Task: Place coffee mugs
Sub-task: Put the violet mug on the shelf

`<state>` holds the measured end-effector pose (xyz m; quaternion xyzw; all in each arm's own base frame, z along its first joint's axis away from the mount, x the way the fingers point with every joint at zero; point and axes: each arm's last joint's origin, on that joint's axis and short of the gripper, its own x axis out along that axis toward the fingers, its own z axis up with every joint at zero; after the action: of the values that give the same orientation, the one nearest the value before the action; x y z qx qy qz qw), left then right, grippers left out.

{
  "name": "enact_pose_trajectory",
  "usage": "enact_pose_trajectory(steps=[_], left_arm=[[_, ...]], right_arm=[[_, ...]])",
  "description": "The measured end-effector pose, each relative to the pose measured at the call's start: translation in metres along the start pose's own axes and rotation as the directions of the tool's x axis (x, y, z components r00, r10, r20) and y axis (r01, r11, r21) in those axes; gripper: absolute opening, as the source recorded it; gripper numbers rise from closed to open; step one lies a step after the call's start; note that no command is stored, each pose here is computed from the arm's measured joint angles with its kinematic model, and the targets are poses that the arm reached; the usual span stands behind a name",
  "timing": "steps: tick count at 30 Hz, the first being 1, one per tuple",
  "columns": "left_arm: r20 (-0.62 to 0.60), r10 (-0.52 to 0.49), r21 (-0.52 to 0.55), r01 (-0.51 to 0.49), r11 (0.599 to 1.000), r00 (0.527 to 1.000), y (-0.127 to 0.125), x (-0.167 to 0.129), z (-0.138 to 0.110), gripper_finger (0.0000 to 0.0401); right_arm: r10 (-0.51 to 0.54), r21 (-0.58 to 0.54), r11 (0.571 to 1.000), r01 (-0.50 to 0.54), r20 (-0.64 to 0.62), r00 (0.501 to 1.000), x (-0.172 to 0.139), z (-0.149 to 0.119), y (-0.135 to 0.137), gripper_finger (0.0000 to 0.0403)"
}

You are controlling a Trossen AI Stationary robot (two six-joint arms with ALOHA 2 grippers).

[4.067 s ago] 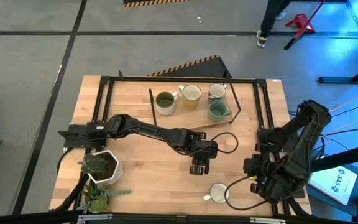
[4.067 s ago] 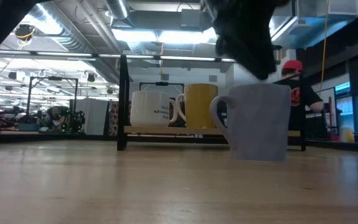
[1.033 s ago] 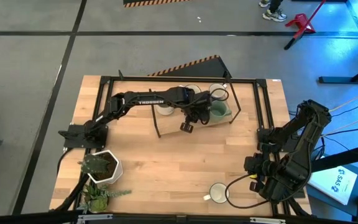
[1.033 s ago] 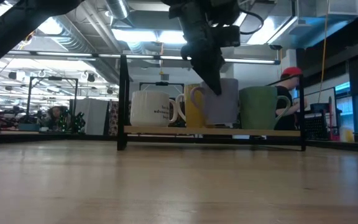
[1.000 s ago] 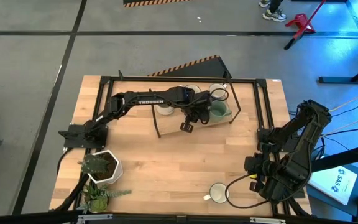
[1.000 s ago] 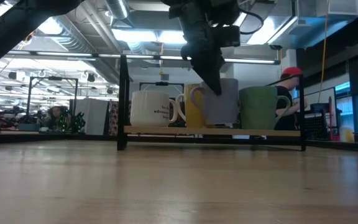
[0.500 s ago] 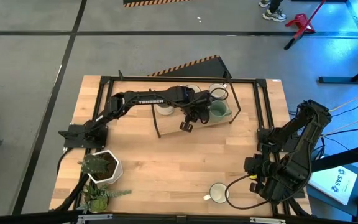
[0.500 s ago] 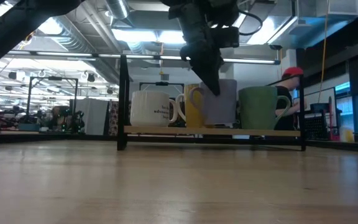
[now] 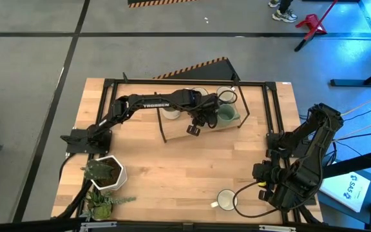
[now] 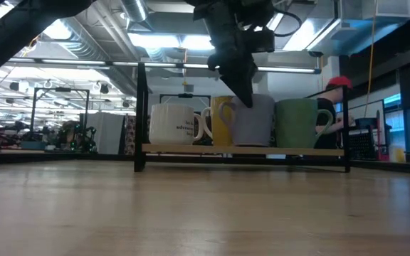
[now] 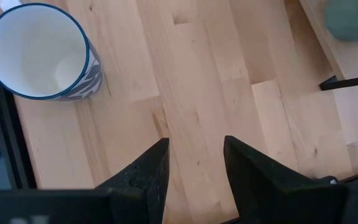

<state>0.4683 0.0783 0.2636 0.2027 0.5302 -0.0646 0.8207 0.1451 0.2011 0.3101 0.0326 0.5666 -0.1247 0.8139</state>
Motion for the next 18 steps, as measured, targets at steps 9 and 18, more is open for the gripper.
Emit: enact_pose_trajectory(steps=[9,18], left_arm=[[-0.024,0.092,-0.029,-0.093,0.995,0.995,0.001,0.000,0.003,0.0111],[-0.040,0.067,-0.029,-0.068,0.997,0.997,-0.009,-0.001,0.005,0.0120]], right_arm=[[0.003,0.001,1.000,-0.003,0.001,1.000,0.000,0.000,0.000,0.0143],[0.003,0.001,1.000,-0.003,0.001,1.000,0.000,0.000,0.000,0.0143]])
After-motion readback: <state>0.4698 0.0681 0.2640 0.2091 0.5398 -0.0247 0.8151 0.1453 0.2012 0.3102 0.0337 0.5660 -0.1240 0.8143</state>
